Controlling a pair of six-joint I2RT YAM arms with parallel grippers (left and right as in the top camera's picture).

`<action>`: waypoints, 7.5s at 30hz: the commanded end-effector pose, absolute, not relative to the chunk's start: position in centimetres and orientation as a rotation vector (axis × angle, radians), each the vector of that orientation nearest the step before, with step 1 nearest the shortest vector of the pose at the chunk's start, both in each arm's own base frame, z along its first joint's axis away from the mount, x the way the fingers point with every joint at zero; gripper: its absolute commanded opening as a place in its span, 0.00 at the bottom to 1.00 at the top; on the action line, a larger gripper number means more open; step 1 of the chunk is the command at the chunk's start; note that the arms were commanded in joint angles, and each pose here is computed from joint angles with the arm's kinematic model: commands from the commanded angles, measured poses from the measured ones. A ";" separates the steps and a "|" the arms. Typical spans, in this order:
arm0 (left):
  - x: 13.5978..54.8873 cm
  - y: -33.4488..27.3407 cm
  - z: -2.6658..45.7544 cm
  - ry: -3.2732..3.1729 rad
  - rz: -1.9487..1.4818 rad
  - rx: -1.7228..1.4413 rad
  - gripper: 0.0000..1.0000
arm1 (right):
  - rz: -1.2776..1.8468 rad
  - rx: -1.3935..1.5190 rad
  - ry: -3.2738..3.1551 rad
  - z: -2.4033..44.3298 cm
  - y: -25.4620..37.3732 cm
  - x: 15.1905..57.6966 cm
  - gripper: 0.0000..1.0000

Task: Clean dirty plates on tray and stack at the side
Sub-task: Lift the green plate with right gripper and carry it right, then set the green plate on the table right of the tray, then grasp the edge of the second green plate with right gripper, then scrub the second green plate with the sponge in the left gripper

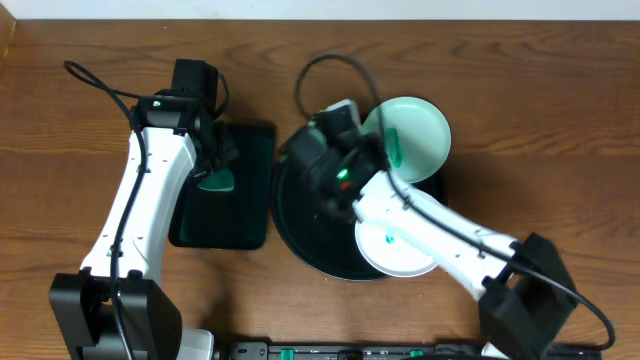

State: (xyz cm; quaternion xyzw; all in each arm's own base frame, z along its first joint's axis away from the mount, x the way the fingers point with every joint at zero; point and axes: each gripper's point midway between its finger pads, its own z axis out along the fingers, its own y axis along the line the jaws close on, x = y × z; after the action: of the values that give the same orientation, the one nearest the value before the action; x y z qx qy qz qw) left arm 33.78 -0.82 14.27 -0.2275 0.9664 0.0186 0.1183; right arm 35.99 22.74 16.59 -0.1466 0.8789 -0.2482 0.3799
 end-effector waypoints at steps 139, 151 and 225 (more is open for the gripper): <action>35.3 -0.7 14.2 2.778 0.045 -0.646 0.07 | 0.500 -0.247 2.921 5.2 17.0 42.9 0.01; 35.2 -1.7 14.1 2.797 -0.024 -0.634 0.07 | 0.457 -0.209 3.014 3.8 21.2 39.5 0.01; 36.6 -20.7 0.5 2.996 -0.282 -0.281 0.07 | 0.463 -0.224 3.125 -0.8 20.2 36.0 0.01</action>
State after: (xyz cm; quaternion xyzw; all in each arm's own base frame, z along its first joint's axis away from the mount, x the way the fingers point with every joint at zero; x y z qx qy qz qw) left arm 34.99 -23.71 1.94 -0.0264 0.9874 -0.1529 0.0317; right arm 37.23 20.58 0.58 -0.0666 0.9856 0.1551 0.0124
